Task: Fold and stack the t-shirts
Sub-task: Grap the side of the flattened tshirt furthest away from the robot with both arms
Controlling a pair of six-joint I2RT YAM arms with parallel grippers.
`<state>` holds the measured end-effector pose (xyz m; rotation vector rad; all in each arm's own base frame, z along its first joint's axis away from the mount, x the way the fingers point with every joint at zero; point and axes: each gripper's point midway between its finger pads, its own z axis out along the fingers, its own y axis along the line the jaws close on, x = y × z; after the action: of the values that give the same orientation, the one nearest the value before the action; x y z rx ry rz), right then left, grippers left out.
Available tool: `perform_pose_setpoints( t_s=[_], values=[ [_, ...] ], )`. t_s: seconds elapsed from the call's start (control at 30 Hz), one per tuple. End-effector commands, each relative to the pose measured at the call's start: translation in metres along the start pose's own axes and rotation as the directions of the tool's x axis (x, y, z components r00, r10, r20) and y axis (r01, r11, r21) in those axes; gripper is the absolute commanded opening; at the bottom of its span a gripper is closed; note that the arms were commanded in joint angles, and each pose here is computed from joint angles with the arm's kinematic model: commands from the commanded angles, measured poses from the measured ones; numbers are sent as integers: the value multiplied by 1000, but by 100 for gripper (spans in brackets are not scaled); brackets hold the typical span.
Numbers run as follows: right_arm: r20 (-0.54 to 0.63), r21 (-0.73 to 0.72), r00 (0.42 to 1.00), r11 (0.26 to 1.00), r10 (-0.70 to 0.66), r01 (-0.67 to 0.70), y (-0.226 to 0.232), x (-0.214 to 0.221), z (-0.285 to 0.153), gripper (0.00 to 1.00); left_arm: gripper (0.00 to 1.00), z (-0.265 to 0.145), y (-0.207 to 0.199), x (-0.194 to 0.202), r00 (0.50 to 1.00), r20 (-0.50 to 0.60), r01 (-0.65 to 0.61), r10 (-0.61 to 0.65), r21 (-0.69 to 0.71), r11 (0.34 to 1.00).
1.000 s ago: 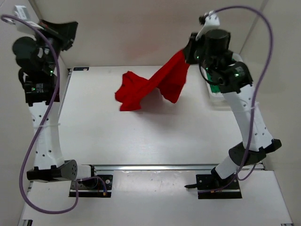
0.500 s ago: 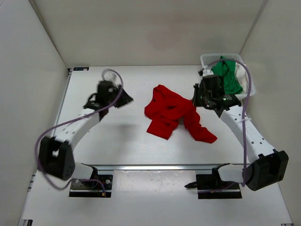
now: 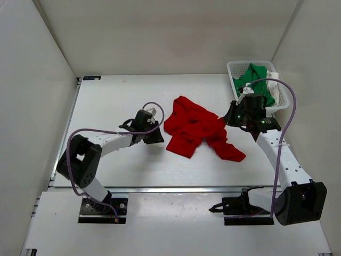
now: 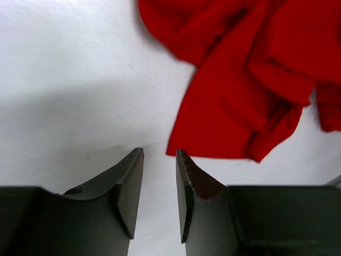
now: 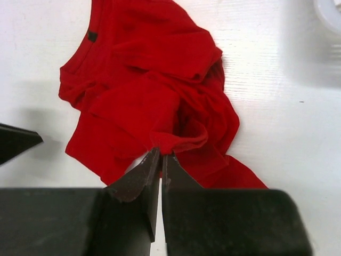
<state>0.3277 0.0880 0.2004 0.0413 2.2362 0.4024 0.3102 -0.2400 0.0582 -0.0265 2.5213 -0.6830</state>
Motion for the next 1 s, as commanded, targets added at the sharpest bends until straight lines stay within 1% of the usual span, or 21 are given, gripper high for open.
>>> perform_pose_setpoints(
  t_s=[0.0,0.13,0.2,0.27,0.3,0.33,0.43,0.47,0.57,0.6,0.67,0.77,0.8,0.97],
  values=[
    [44,-66,999,998,1,2,12,-10,3,0,42,4,-14,16,997,-5,-74,75,23,997],
    [44,-73,999,997,-2,5,11,-5,1,0,46,13,-19,22,994,-26,-102,102,15,995],
    [37,-79,999,997,-6,9,13,-1,2,0,45,17,-22,22,993,-27,-118,119,14,993],
    [45,-90,999,996,-3,7,14,-3,0,0,47,21,-19,30,989,-53,-136,135,-19,991],
    [37,-91,999,996,-1,5,14,-1,0,0,47,22,-18,28,989,-40,-147,145,-37,988],
    [59,-90,998,996,-1,6,14,-6,-1,0,46,24,-16,31,986,-50,-159,156,-49,986],
    [59,-108,998,994,-4,10,17,-4,-3,0,47,26,-6,38,986,-61,-157,152,-88,984],
    [57,-102,998,995,1,4,16,-4,-2,0,48,27,-5,36,988,-48,-152,148,-92,984],
    [59,-103,998,995,-6,12,16,-3,-2,0,51,31,-7,39,986,-56,-160,155,-92,983],
    [58,-105,998,994,-3,10,17,-3,-2,0,50,32,-9,45,983,-74,-172,166,-90,981],
    [72,-116,997,993,3,5,19,-7,-4,0,51,35,-11,47,979,-67,-199,192,-113,973],
    [63,-115,998,993,-3,11,19,-3,-3,0,46,37,-13,47,976,-63,-216,209,-135,967],
    [79,-114,997,993,5,4,18,-9,-6,0,45,37,-14,48,975,-63,-220,213,-140,965],
    [88,-129,996,991,-5,16,21,-10,-7,0,41,37,-10,49,974,-65,-226,218,-161,961]
  ],
)
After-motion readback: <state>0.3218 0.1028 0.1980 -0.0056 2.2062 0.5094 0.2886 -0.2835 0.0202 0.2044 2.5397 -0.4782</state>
